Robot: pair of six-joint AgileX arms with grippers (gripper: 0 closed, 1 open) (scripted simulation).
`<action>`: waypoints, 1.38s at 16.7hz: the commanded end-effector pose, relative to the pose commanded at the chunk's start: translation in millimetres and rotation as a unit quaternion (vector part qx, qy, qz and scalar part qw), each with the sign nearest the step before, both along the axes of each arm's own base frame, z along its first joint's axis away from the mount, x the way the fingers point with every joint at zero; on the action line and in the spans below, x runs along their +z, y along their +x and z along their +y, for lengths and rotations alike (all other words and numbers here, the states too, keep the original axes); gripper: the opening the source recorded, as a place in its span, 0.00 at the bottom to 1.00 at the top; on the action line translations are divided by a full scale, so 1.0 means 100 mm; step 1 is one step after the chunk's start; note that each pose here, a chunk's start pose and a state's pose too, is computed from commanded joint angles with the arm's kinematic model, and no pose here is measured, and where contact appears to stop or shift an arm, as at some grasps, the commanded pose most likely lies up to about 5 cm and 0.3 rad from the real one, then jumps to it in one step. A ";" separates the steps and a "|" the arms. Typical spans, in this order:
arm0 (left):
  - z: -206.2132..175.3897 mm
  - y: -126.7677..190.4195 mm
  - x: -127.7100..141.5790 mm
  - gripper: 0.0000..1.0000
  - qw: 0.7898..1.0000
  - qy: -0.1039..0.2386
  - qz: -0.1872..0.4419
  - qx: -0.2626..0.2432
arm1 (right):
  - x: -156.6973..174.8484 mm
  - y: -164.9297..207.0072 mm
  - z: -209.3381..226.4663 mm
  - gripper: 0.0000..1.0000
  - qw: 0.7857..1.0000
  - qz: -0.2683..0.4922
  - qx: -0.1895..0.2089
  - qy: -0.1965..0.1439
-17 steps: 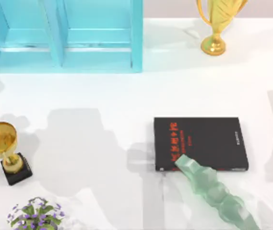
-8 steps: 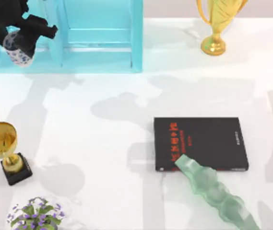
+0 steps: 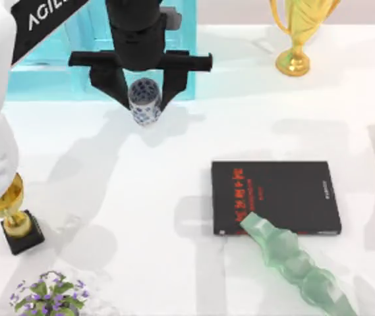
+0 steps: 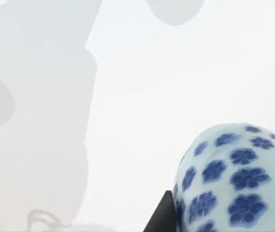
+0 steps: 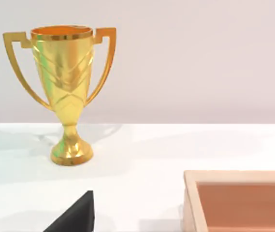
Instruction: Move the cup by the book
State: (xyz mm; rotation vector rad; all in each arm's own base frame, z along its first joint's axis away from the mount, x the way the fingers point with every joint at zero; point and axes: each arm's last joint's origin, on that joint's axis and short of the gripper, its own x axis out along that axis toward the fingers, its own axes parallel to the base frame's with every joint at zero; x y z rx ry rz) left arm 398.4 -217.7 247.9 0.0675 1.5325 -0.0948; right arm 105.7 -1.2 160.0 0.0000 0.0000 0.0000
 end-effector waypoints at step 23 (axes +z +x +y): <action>-0.43 -0.18 -0.83 0.00 0.999 0.010 0.028 0.042 | 0.00 0.00 0.00 1.00 1.000 0.000 0.000 0.000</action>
